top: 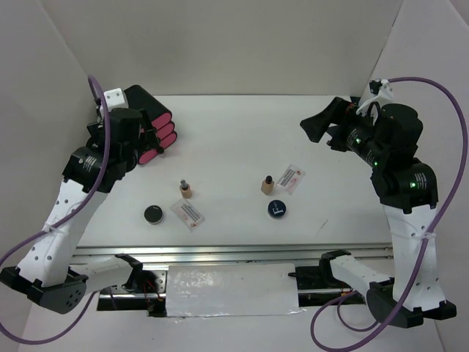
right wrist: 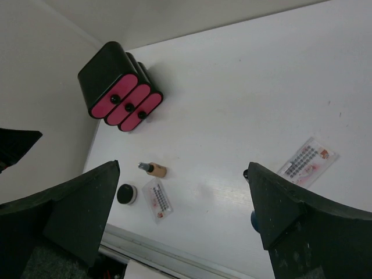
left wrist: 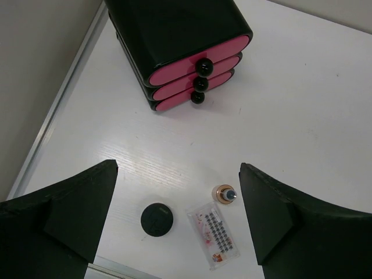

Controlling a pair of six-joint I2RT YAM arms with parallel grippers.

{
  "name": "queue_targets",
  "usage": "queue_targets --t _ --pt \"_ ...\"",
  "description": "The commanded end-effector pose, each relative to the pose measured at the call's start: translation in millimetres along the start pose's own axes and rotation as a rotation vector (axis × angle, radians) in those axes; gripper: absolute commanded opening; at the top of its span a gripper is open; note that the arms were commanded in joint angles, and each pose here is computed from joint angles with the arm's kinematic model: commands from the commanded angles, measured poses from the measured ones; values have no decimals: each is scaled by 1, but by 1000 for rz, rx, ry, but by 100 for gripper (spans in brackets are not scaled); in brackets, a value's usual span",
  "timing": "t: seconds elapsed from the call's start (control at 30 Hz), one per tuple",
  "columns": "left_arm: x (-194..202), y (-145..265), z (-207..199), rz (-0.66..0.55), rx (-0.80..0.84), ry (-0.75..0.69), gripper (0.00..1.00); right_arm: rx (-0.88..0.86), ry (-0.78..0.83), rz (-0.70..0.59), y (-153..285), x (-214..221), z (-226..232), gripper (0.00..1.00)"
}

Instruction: Organize the makeup

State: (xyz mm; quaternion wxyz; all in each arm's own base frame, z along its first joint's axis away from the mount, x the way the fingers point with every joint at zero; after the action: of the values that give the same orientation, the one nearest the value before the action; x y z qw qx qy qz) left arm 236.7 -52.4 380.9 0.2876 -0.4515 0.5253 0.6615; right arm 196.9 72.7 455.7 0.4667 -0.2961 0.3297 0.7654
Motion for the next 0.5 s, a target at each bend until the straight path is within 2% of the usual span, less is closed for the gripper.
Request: queue_targets --t 0.0,0.17,0.27,0.4,0.47 --pt "-4 2 2 -36 7 3 99 -5 -4 -13 5 2 1 100" --pt "2 -19 -22 39 87 -115 99 -21 5 22 -3 11 -2 100" --pt "9 -38 -29 103 14 -163 99 -102 71 84 -7 22 3 100" --pt "22 -71 -42 132 -60 -248 99 -112 113 145 -19 34 -3 100" --pt "30 -93 -46 136 -161 -296 99 -98 117 171 -29 38 -5 100"
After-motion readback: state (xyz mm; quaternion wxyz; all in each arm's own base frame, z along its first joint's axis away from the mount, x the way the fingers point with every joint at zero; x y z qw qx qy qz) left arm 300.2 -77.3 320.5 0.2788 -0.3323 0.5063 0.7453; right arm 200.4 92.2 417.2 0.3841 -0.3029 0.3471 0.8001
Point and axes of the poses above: each gripper's point midway between its finger pads, its own y axis back along the fingers, its own z axis along the line the jaws close on, x = y × z, the point moved 7 cm from there along y, back along the fingers, and after that the axes turned 8 degrees about -y, right-handed, at the moved point
